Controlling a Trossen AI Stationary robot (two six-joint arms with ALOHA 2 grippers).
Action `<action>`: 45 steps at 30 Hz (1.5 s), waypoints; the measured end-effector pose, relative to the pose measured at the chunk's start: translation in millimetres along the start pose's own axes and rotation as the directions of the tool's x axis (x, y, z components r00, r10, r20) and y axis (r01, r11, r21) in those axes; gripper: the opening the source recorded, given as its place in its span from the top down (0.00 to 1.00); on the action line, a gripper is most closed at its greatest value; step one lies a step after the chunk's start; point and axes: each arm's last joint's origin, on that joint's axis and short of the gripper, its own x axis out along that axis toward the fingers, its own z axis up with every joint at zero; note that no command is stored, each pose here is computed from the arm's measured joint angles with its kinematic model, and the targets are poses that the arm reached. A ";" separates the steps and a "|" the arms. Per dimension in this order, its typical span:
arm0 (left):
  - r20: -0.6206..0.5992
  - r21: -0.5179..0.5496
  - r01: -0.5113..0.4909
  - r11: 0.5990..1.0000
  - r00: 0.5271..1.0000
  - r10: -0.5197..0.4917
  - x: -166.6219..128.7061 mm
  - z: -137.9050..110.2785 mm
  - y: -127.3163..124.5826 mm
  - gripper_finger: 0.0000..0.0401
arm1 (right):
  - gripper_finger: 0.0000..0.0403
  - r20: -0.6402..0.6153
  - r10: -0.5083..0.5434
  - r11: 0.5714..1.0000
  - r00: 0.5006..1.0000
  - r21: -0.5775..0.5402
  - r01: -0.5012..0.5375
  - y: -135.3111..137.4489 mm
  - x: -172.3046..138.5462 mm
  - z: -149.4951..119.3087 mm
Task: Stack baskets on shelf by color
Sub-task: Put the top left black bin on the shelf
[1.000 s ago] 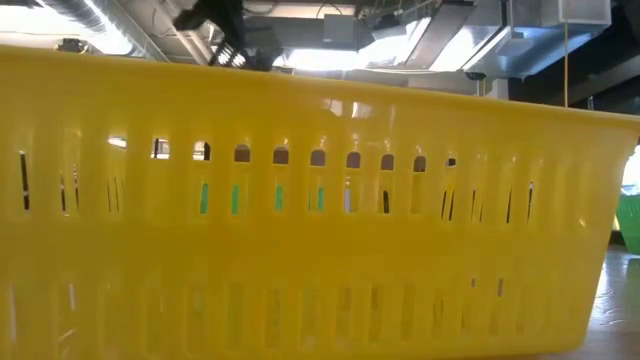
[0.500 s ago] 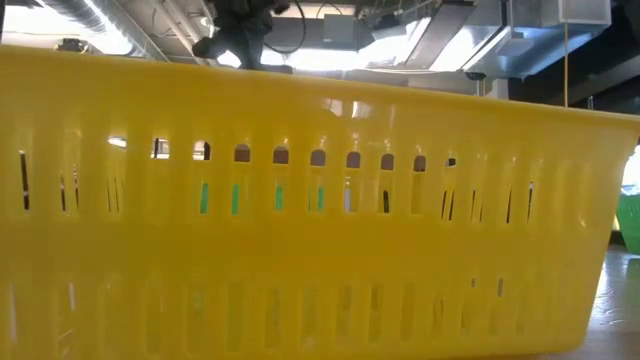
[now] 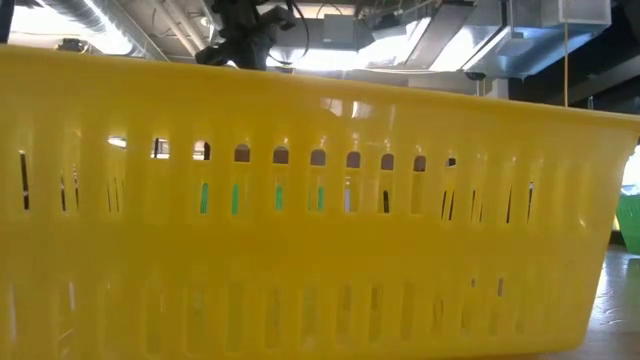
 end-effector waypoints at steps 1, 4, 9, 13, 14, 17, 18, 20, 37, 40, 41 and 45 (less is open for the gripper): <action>0.004 0.000 -0.004 1.000 1.000 0.004 0.0 0.2 0.1 0.97 | 0.78 0.000 0.000 1.000 1.000 0.000 0.000 -0.1 0.0 0.0; 0.016 0.002 -0.019 1.000 1.000 0.019 0.0 0.6 0.7 0.94 | 0.78 0.000 0.000 1.000 1.000 0.000 0.000 0.0 0.0 0.0; 0.029 0.003 -0.035 0.999 0.999 0.035 0.0 1.0 1.0 0.90 | 0.78 0.000 0.000 1.000 1.000 0.000 0.000 0.0 0.0 0.0; 0.020 0.003 -0.044 0.999 0.999 0.044 3.9 1.4 0.7 0.86 | 0.78 0.000 0.000 1.000 1.000 0.000 0.000 0.0 0.0 0.0; 0.010 0.001 -0.052 0.999 0.999 0.052 5.9 1.1 0.8 0.85 | 0.78 0.000 0.000 1.000 1.000 0.000 0.000 0.0 0.0 0.0; -0.023 0.008 -0.077 0.997 0.997 0.078 14.9 1.5 1.3 0.84 | 0.78 0.000 0.000 1.000 1.000 0.000 0.000 0.0 0.0 0.0; -0.035 0.008 -0.076 0.997 0.996 0.077 18.2 2.0 0.9 0.84 | 0.78 0.000 0.000 1.000 1.000 0.000 0.000 0.0 0.0 0.0; -0.058 0.005 -0.060 0.998 0.996 0.060 21.6 1.8 -0.1 0.84 | 0.78 0.000 0.000 1.000 1.000 0.000 0.000 0.0 0.0 0.0; -0.019 -0.017 -0.031 0.999 0.999 0.031 18.8 4.6 -2.3 0.84 | 0.78 0.001 0.000 1.000 1.000 0.000 0.000 0.0 0.0 0.0; 0.018 0.042 -0.015 0.999 1.000 0.014 12.8 5.9 -2.6 0.84 | 0.78 0.001 0.000 1.000 1.000 0.000 0.000 0.0 -0.1 0.1; 0.031 0.072 0.004 0.997 1.000 -0.006 9.9 6.6 -3.3 0.84 | 0.78 0.001 0.000 1.000 1.000 0.000 0.000 0.0 -0.1 0.1; -0.019 0.292 0.099 0.951 0.995 -0.098 -2.3 0.1 -6.0 0.84 | 0.78 0.001 0.000 1.000 1.000 0.000 0.000 0.0 0.0 0.0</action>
